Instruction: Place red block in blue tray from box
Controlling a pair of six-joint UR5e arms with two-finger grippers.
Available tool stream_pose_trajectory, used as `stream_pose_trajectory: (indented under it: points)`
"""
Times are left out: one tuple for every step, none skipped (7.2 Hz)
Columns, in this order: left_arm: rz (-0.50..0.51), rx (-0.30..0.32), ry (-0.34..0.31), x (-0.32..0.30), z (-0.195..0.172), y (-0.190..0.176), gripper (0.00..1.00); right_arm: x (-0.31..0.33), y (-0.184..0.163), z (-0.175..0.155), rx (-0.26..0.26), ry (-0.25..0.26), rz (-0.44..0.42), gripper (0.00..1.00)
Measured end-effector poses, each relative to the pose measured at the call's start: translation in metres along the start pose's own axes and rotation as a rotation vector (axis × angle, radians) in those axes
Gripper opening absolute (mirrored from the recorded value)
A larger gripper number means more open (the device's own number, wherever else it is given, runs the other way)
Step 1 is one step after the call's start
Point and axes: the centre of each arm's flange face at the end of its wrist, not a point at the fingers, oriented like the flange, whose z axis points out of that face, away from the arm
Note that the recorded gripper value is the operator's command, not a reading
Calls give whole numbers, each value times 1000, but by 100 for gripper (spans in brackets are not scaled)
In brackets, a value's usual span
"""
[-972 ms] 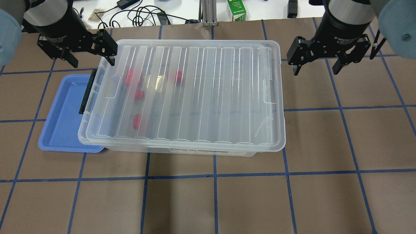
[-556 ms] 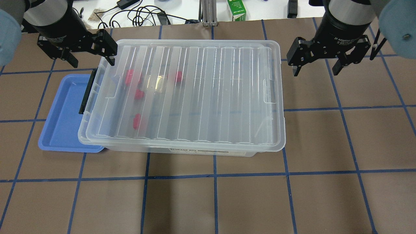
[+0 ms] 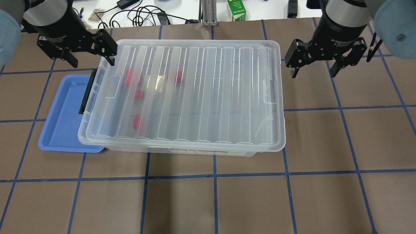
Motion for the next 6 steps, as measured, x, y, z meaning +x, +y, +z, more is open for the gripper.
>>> stream_pose_trajectory:
  points:
    - [0,0,0,0,0,0,100,0,-2,6,-7,0,2,100]
    - [0,0,0,0,0,0,100,0,-4,15,-20,-1,3,100]
    - [0,0,0,0,0,0,100,-1,-13,27,-22,-4,5,100]
    - [0,1,0,0,0,0,100,-2,-29,42,-4,-6,7,100]
    - [0,1,0,0,0,0,100,-3,-44,58,1,-7,8,100]
    - [0,1,0,0,0,0,100,-3,-55,72,-6,-8,7,100]
